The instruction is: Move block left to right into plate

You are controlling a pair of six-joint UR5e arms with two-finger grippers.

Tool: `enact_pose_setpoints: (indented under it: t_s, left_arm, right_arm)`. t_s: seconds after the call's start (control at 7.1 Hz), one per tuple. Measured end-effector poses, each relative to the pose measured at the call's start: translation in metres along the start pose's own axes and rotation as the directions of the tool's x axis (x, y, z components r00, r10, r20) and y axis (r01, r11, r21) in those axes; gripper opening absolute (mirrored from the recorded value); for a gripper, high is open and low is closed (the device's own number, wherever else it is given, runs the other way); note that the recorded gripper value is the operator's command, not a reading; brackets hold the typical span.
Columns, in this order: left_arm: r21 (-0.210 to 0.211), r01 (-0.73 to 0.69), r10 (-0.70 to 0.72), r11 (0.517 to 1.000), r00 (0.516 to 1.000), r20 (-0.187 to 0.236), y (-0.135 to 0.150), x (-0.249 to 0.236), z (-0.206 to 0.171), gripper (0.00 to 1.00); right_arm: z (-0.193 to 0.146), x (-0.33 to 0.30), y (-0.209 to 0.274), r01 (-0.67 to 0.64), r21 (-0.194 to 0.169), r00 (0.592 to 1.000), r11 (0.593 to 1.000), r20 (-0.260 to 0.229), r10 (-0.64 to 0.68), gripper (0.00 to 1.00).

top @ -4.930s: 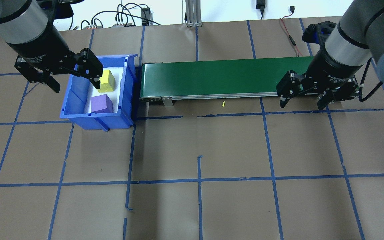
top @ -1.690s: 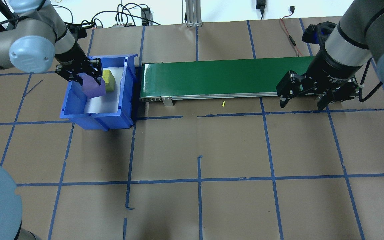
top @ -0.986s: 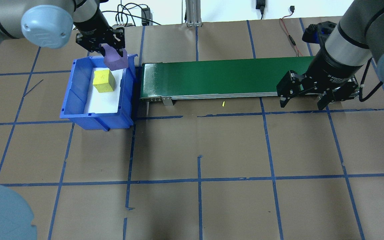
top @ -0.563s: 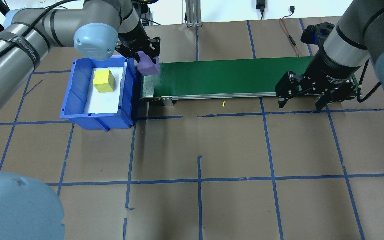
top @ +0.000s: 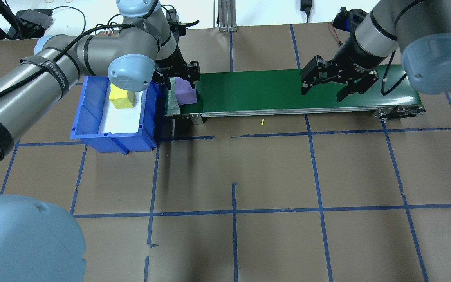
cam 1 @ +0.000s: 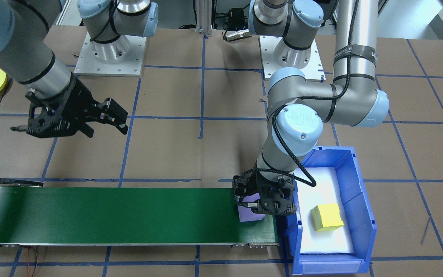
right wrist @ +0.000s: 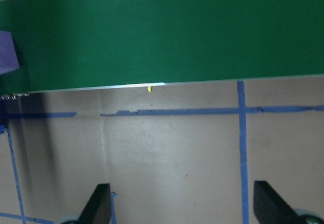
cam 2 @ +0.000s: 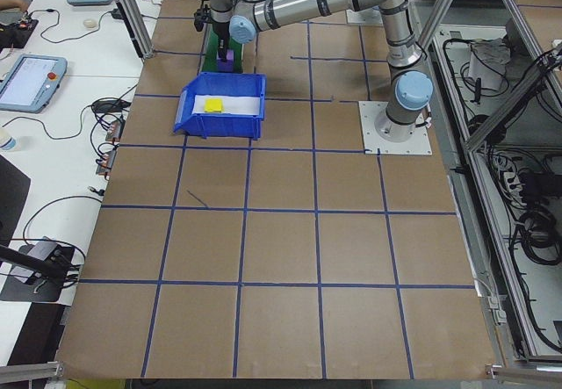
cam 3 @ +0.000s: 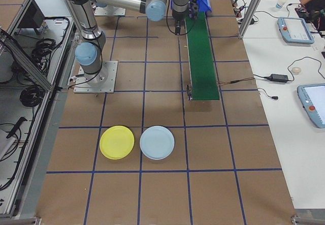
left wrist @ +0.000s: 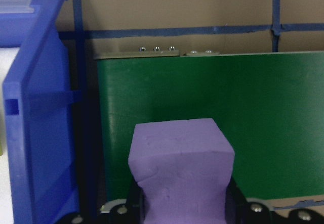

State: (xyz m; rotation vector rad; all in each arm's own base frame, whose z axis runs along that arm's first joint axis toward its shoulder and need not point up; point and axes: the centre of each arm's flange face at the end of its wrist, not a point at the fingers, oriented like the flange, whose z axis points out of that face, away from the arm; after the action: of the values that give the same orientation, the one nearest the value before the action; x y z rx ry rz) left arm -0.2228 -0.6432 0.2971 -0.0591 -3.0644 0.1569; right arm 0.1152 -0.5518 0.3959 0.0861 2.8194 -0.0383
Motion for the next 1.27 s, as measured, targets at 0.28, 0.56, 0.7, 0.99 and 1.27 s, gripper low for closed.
enact_pose_setpoints:
  t_s: [0.28, 0.56, 0.7, 0.99, 1.27]
  left_arm:
    - [0.052, -0.009, 0.008, 0.999, 1.0, 0.018, 0.003, -0.001, -0.035, 1.0]
    - [0.059, 0.037, -0.041, 0.998, 0.996, 0.079, -0.01, -0.039, -0.065, 1.0]
    - [0.049, 0.072, -0.076, 0.996, 0.993, 0.095, -0.02, -0.074, -0.063, 1.0]
    - [0.0, 0.097, -0.096, 0.995, 0.989, 0.112, -0.032, -0.14, -0.037, 1.0]
    - [-0.066, 0.096, -0.088, 0.993, 0.99, 0.114, -0.034, -0.169, 0.005, 1.0]
  right_arm:
    - [0.034, -0.004, -0.06, 0.008, 0.015, 0.995, 1.0, 0.097, -0.009, 1.0]
    - [0.07, -0.015, -0.085, 0.025, 0.023, 0.992, 0.999, 0.127, -0.028, 1.0]
    - [0.085, -0.018, -0.092, 0.022, 0.029, 0.989, 0.999, 0.147, -0.026, 1.0]
    - [0.098, -0.02, -0.1, 0.021, 0.037, 0.985, 0.999, 0.169, -0.027, 1.0]
    - [0.109, -0.019, -0.105, 0.019, 0.034, 0.98, 0.999, 0.196, -0.026, 1.0]
